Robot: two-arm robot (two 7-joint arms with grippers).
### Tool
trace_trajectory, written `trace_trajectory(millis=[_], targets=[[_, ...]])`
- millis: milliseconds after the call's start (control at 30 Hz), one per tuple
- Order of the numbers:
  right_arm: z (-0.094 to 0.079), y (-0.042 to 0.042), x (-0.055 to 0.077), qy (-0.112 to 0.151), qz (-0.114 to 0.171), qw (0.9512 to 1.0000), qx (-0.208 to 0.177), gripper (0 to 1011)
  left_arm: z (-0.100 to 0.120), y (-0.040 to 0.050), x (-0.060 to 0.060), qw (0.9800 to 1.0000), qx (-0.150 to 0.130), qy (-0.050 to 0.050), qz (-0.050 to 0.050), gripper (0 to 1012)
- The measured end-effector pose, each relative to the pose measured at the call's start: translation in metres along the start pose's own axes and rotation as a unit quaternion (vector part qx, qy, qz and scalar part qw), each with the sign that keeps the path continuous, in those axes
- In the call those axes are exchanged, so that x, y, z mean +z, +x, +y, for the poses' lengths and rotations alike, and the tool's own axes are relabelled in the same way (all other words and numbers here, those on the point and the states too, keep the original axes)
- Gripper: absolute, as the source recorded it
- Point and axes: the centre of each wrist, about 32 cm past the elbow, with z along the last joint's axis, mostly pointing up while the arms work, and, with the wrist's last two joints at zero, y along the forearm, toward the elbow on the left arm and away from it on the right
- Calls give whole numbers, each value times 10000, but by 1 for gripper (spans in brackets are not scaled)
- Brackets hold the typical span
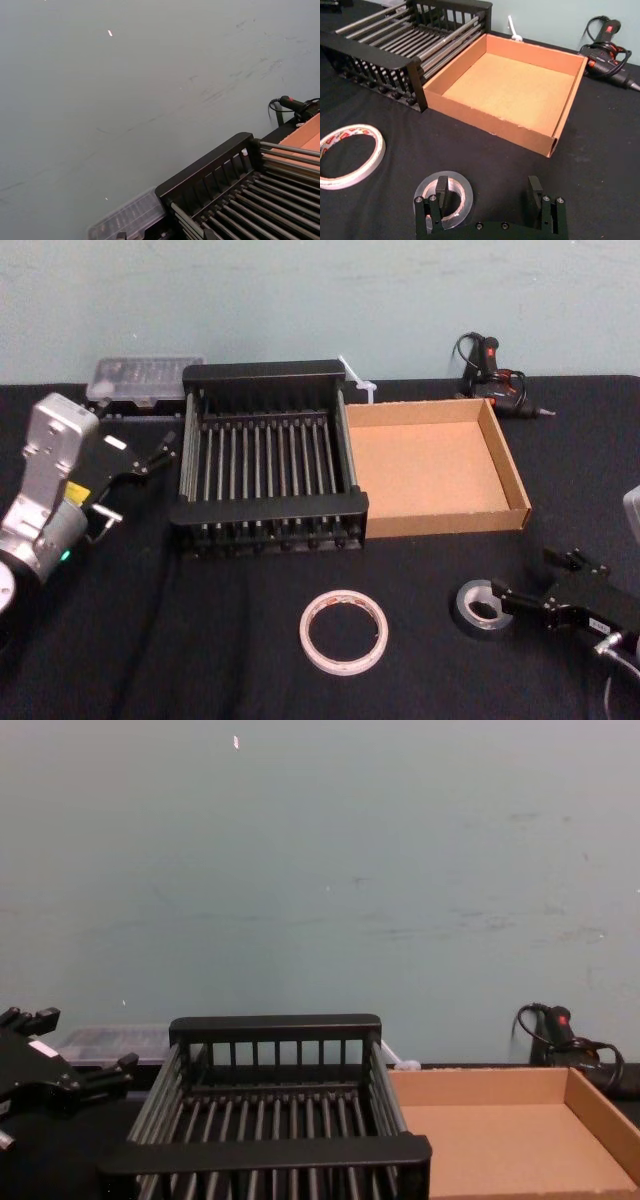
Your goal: Pick up the white tape and place it into the black box , Pick up the silver tape and place it into the brown box.
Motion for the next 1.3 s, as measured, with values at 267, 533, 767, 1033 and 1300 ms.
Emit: trace_trajectory(millis=[267,533,767,1033,1300], targets=[[51,6,-48,-109,-39,9999,8,1000,0,0,0,10000,0,0,0,1001],[96,17,-73,-171,-96,9998,-3,1000,0,0,0,10000,0,0,0,1001],[123,17,-82,-198,-119,9997,0,1000,0,0,0,10000,0,0,0,1001],[154,13,-80,-225,-150,9996,15,1000,0,0,0,10000,0,0,0,1001],[172,15,-80,-247,-171,9995,40,1000,0,0,0,10000,0,0,0,1001]])
